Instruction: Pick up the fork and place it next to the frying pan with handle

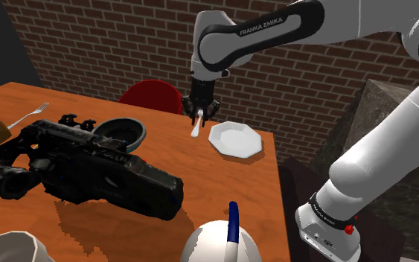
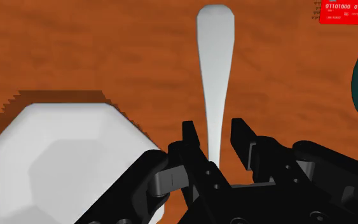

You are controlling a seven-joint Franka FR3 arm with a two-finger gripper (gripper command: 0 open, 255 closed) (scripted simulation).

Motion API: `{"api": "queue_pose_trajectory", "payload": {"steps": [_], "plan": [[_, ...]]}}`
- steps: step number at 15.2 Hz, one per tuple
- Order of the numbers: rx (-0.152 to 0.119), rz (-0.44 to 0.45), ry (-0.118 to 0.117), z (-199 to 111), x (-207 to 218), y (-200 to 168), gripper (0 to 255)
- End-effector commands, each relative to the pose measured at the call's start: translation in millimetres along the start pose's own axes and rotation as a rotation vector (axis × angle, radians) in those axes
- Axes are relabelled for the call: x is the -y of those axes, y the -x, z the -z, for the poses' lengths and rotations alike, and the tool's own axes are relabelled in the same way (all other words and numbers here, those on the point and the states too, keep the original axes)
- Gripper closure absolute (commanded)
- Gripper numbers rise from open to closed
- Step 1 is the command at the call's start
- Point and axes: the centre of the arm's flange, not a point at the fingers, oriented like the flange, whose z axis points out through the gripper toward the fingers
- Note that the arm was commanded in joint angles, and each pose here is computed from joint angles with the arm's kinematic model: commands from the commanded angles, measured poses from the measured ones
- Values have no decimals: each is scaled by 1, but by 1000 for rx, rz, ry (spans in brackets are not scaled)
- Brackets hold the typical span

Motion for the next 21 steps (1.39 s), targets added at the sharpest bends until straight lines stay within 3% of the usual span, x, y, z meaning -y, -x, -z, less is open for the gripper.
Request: {"api": "queue_pose_trajectory", "payload": {"steps": [1,12,21], "plan": [[-1,0,0,3,15,-18,255],[-1,0,0,18,114,-123,255],[-1,0,0,-23,119,-135,255]]}}
